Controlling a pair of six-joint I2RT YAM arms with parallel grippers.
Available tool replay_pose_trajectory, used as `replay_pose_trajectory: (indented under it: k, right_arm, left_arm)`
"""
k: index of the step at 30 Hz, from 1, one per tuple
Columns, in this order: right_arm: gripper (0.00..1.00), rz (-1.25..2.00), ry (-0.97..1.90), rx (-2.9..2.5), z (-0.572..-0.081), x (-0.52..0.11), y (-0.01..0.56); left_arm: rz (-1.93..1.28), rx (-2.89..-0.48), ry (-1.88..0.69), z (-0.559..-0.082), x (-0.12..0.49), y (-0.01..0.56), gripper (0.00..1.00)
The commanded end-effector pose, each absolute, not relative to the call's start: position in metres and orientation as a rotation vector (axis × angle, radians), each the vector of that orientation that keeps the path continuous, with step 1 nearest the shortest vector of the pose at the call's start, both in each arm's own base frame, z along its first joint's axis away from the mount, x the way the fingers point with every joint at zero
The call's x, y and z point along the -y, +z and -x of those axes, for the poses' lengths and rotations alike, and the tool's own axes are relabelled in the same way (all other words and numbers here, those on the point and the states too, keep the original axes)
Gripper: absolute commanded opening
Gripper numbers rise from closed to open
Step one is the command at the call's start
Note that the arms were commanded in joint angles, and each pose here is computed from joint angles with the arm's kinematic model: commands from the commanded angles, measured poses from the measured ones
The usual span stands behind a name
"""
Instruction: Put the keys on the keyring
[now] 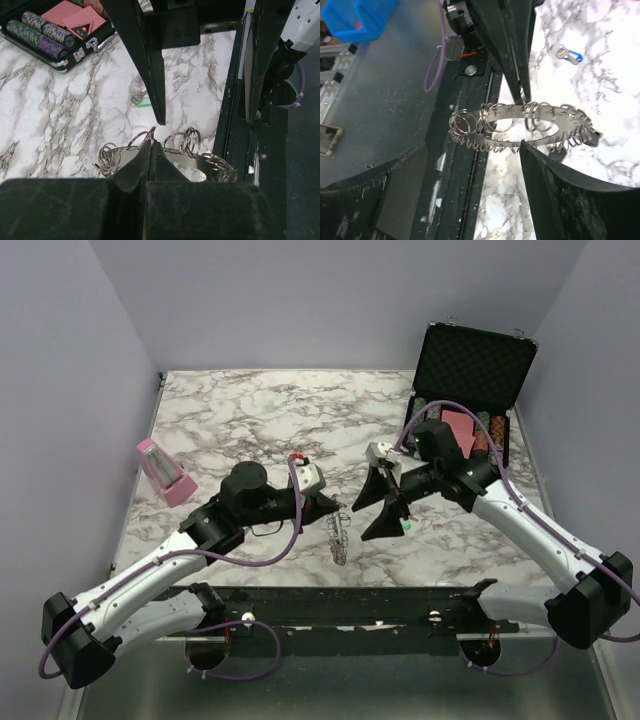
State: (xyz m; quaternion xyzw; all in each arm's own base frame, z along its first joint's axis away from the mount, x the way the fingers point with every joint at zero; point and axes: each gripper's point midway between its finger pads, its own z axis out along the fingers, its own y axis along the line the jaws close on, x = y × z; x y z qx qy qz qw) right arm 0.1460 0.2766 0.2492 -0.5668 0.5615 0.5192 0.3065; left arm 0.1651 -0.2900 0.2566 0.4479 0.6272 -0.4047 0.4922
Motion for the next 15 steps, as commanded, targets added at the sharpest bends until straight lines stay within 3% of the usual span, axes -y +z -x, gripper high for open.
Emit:
replay_pose_trajectory:
  k: [1, 9, 15]
  right_arm:
    - [0.8, 1.498, 1.538, -1.457, -0.126, -0.277, 0.25]
    - [0.72, 1.556, 1.679, -1.308, -0.095, -0.273, 0.27]
    - [0.78, 1.511, 1.576, -1.388, -0.122, -0.286, 0.264]
  left_arm:
    - [-1.047, -1.411, -1.021, -0.163, 0.294, 0.286, 0.0]
    - [-1.026, -1.442, -1.013, -0.168, 0.296, 0.278, 0.0]
    - [-1.013, -1.436, -1.056, -0.165, 0.299, 0.279, 0.0]
